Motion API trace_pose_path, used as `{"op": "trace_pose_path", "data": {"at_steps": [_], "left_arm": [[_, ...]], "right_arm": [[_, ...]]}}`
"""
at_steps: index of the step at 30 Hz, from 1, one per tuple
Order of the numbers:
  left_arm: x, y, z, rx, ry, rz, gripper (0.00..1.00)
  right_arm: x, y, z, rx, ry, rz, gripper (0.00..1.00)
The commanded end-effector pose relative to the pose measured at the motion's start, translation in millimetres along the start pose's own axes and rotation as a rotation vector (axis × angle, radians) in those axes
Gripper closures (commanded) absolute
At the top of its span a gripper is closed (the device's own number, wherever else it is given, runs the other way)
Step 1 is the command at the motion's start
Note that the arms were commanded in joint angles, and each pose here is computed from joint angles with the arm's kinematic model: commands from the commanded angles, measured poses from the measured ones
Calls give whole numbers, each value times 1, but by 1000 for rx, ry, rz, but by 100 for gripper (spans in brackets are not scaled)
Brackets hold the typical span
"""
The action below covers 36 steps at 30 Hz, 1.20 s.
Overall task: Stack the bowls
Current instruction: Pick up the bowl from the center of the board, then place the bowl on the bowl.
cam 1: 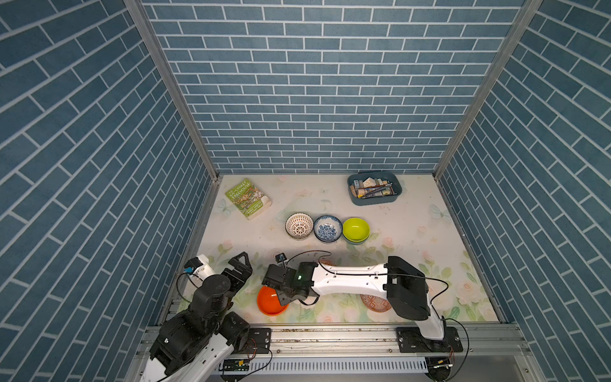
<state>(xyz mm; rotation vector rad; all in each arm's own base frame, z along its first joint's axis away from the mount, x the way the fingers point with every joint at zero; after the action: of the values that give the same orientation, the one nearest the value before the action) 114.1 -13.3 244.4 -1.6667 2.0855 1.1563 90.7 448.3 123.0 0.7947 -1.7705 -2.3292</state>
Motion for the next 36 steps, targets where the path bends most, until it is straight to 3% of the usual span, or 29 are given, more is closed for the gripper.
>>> {"op": "trace_pose_path", "data": {"at_steps": [1, 10, 19, 28, 36], "left_arm": [[3, -6, -12, 61, -43, 15, 0], [10, -22, -33, 143, -104, 47, 0], [48, -64, -48, 214, -185, 179, 0], [95, -95, -29, 298, -105, 281, 0], [101, -101, -31, 318, -131, 299, 0]], "right_arm": [[-16, 46, -18, 1, -41, -98, 100], [-48, 138, -119, 10, -214, -283, 100], [-70, 186, -238, 122, -373, -404, 100], [-94, 175, -314, 164, -465, -389, 100], [-111, 140, -343, 186, -492, -333, 100]]}}
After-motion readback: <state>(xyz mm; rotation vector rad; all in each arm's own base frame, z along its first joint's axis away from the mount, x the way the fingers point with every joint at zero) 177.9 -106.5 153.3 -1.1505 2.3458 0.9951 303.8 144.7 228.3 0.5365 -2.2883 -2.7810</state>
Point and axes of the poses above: each gripper's point midway between its finger pads, its own y axis back along the fingers, its own z axis along the line the jaws close on, x = y × z, the point moved 6 cm from there along y, back along the fingers, and after that the axes turned 4 degrees about -y, right-handed, at the moved point
